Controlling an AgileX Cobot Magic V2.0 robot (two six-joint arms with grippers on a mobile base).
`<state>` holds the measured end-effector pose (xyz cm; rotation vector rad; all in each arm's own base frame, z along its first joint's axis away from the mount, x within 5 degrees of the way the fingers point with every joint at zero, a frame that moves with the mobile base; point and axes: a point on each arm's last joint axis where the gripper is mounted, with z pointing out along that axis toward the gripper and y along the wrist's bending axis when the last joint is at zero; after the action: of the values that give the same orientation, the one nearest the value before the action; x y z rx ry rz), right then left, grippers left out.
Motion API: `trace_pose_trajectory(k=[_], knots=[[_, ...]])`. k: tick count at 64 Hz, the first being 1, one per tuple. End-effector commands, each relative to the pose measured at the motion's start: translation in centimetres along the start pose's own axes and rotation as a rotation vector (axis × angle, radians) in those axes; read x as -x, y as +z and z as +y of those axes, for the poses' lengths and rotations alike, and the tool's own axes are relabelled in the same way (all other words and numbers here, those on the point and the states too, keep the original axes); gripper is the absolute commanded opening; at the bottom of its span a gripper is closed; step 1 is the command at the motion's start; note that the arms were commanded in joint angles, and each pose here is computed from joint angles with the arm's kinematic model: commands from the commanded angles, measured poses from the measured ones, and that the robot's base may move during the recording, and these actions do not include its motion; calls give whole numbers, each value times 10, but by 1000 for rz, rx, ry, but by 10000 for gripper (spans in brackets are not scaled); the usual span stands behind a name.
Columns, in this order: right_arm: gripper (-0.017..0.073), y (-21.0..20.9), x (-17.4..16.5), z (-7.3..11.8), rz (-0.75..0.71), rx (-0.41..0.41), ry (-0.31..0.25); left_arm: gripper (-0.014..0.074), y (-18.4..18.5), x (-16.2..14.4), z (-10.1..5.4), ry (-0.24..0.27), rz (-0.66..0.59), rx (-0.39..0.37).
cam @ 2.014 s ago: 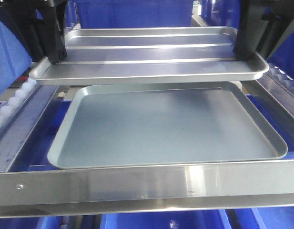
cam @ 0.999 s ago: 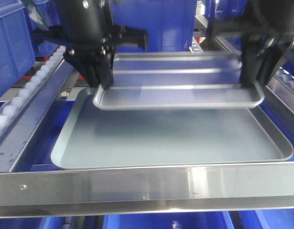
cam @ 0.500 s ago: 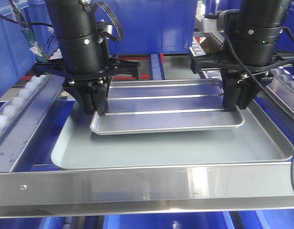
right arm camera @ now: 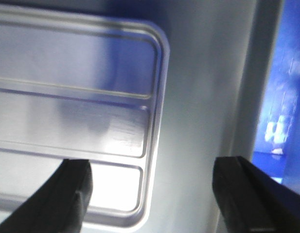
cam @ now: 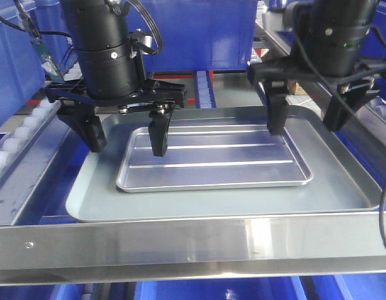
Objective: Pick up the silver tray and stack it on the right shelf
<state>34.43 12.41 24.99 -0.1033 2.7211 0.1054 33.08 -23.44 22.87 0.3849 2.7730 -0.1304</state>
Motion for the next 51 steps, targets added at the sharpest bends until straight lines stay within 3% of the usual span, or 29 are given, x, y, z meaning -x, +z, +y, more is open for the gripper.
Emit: trace_pose_trajectory(k=[1,12,22,29,38,51], knots=[[621,-49,12,-1,-159,39,-4,485,-50,8,0,-2,-127,-42],[497,-95,2,-6,-221,51,1,405,-104,-3,2,62,-213,-47],[204,-134,-19,-15,-290,59,-3,227,-153,-35,7,136,-332,-49],[38,-148,-46,-25,-357,57,-18,77,-166,-65,10,180,-392,-83],[56,-152,-86,-36,-426,72,-34,-108,-167,-103,21,207,-489,-151],[56,-142,-144,-50,-526,91,-105,-100,-143,-153,38,233,-596,-226]])
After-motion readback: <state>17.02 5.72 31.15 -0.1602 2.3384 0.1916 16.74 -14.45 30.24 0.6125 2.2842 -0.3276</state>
